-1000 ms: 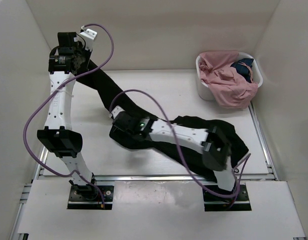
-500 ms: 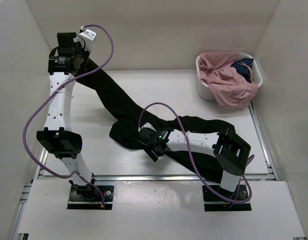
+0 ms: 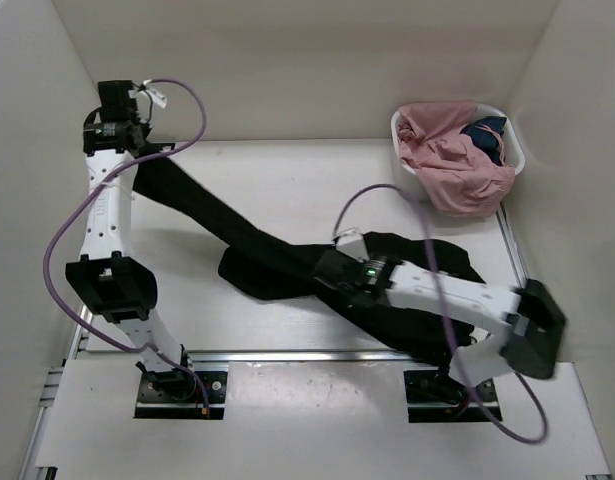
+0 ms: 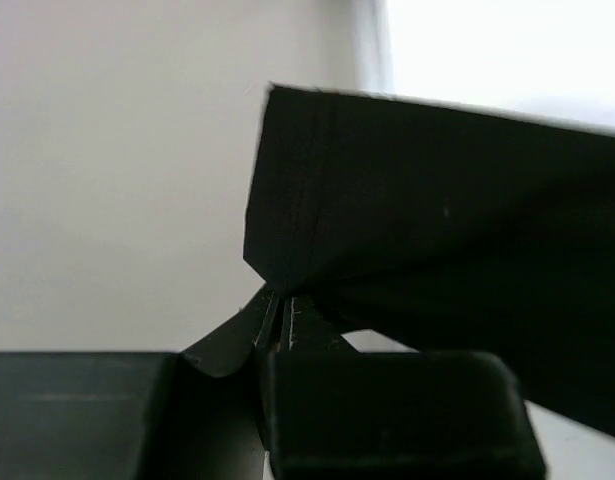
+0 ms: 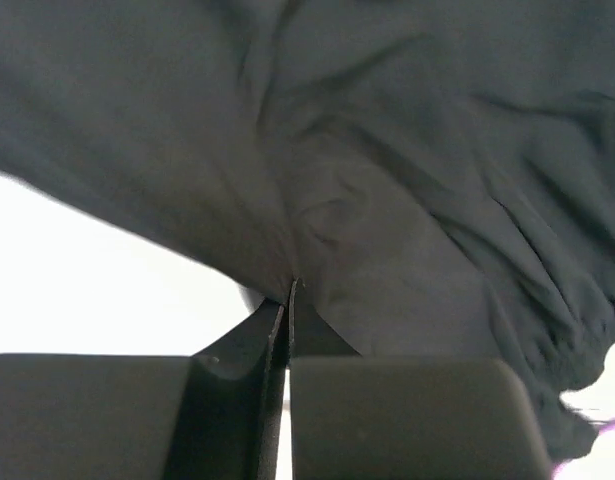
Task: Fold and stack the trousers
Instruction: Flatten the trousers out
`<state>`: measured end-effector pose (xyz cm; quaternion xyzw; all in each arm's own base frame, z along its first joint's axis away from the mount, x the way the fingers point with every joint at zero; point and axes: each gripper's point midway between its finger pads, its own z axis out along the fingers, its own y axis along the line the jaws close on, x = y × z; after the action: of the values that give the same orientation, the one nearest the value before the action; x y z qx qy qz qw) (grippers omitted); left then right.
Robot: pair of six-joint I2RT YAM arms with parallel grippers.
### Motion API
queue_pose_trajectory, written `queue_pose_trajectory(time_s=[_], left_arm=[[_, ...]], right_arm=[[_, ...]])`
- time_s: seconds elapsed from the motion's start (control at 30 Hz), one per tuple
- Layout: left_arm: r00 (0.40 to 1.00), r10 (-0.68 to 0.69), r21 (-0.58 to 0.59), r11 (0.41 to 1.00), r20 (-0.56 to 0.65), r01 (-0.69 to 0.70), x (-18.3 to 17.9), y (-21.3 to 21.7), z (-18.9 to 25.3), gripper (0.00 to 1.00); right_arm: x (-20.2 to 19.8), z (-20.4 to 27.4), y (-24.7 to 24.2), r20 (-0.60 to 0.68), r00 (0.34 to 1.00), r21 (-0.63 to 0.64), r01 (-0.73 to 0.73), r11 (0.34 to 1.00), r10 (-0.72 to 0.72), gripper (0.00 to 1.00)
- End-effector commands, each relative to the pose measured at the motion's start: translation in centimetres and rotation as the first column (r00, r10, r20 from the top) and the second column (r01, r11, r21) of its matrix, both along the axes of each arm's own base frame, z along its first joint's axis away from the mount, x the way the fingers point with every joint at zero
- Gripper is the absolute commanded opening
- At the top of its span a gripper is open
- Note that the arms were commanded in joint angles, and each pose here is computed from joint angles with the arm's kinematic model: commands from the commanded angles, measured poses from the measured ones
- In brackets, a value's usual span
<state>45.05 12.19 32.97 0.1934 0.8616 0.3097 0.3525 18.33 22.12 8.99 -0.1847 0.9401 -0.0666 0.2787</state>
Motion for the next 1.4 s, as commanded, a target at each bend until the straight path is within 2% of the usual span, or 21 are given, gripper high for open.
queue_pose_trajectory(time_s=[0.0, 0.03, 0.13, 0.17, 0.27, 0.3, 0.37, 0.4, 0.43, 0.5, 0.67, 0.77, 0.9, 1.03, 1.07, 1.17, 1.2, 1.23, 1.3, 1.37], left_arm=[[0.991, 0.125, 0.186, 0.974, 0.054, -0.133, -4.6, 5.8, 5.7, 0.14], [0.99, 0.13, 0.202, 0.969, 0.059, -0.139, -5.2, 6.4, 6.4, 0.14], [0.988, 0.135, 0.275, 0.955, -0.076, -0.11, -8.3, 7.9, 4.8, 0.14], [0.967, 0.151, 0.28, 0.956, -0.204, -0.09, -9.7, 8.3, 0.8, 0.14], [0.917, 0.16, 0.29, 0.956, -0.365, -0.051, -14.5, 8.3, -4.2, 0.14], [0.872, 0.158, 0.273, 0.962, -0.463, -0.029, -17.1, 8.1, -8.0, 0.14], [0.818, 0.185, 0.254, 0.966, -0.545, -0.049, -20.0, 8.5, -11.5, 0.14], [0.765, 0.192, 0.227, 0.972, -0.615, -0.061, -22.3, 8.4, -14.6, 0.14], [0.746, 0.2, 0.209, 0.974, -0.635, -0.083, -23.3, 8.5, -16.1, 0.14], [0.647, 0.228, 0.17, 0.974, -0.728, -0.151, -26.9, 9.3, -20.2, 0.14], [0.565, 0.257, 0.105, 0.952, -0.784, -0.289, -30.3, 10.8, -24.7, 0.14], [0.559, 0.276, 0.077, 0.933, -0.782, -0.353, -30.7, 11.9, -25.4, 0.14], [0.54, 0.267, 0.06, 0.927, -0.798, -0.37, -31.7, 11.7, -26.4, 0.14], [0.484, 0.229, 0.037, 0.927, -0.845, -0.374, -34.4, 10.2, -28.4, 0.14], [0.47, 0.242, 0.049, 0.921, -0.849, -0.385, -35.2, 10.1, -28.4, 0.16], [0.405, 0.244, 0.081, 0.922, -0.881, -0.379, -38.0, 9.7, -28.5, 0.36], [0.38, 0.243, 0.09, 0.921, -0.892, -0.379, -38.9, 9.6, -28.4, 0.5], [0.363, 0.238, 0.098, 0.926, -0.901, -0.365, -39.4, 9.7, -28.3, 0.54], [0.34, 0.256, 0.117, 0.917, -0.905, -0.381, -40.6, 10.2, -27.7, 0.59], [0.396, 0.291, 0.122, 0.909, -0.871, -0.399, -39.2, 11.8, -25.8, 0.62]], right_arm=[[-1.5, 5.0, -4.0, 0.112, 0.978, 0.131, 0.163, 0.978, -0.178, 0.0], [-2.0, 6.7, -4.2, 0.123, 0.967, 0.249, 0.186, 0.95, -0.222, 0.0], [-3.8, 6.6, -5.2, 0.08, 0.965, 0.363, 0.203, 0.909, -0.248, 0.0], [-4.4, 6.1, -5.0, 0.061, 0.971, 0.381, 0.191, 0.905, -0.23, 0.0], [-5.8, 4.3, -3.6, 0.023, 0.988, 0.418, 0.13, 0.899, -0.154, 0.0], [-5.8, 3.9, -3.6, 0.024, 0.989, 0.403, 0.125, 0.907, -0.146, 0.0], [-6.0, 2.9, -3.8, 0.011, 0.991, 0.363, 0.121, 0.924, -0.134, 0.0], [-6.3, 1.7, -3.9, -0.012, 0.992, 0.324, 0.125, 0.938, -0.128, 0.0], [-6.8, 1.0, -4.0, -0.025, 0.994, 0.295, 0.108, 0.95, -0.105, 0.0], [-7.4, -0.5, -3.6, -0.056, 0.995, 0.254, 0.098, 0.962, -0.086, 0.0], [-8.8, -3.5, -2.4, -0.103, 0.994, 0.183, 0.047, 0.982, -0.028, 0.0], [-9.2, -4.5, -2.5, -0.115, 0.993, 0.134, 0.029, 0.991, -0.014, 0.0], [-9.9, -5.2, -1.8, -0.144, 0.989, 0.133, 0.005, 0.991, 0.015, 0.11], [-10.4, -5.2, -0.9, -0.153, 0.987, 0.138, -0.026, 0.99, 0.047, 0.14], [-10.4, -5.2, -1.1, -0.159, 0.986, 0.117, -0.026, 0.993, 0.044, 0.15], [-10.5, -5.4, -1.8, -0.166, 0.985, 0.083, -0.033, 0.996, 0.047, 0.37], [-10.7, -5.5, -1.9, -0.178, 0.983, 0.076, -0.034, 0.997, 0.047, 0.56], [-10.8, -5.5, -2.3, -0.182, 0.982, 0.063, -0.034, 0.997, 0.045, 0.61], [-10.4, -4.6, -2.7, -0.158, 0.987, 0.051, -0.023, 0.998, 0.031, 0.65], [-9.9, -3.0, -2.2, -0.123, 0.992, 0.095, -0.014, 0.995, 0.025, 0.65]])
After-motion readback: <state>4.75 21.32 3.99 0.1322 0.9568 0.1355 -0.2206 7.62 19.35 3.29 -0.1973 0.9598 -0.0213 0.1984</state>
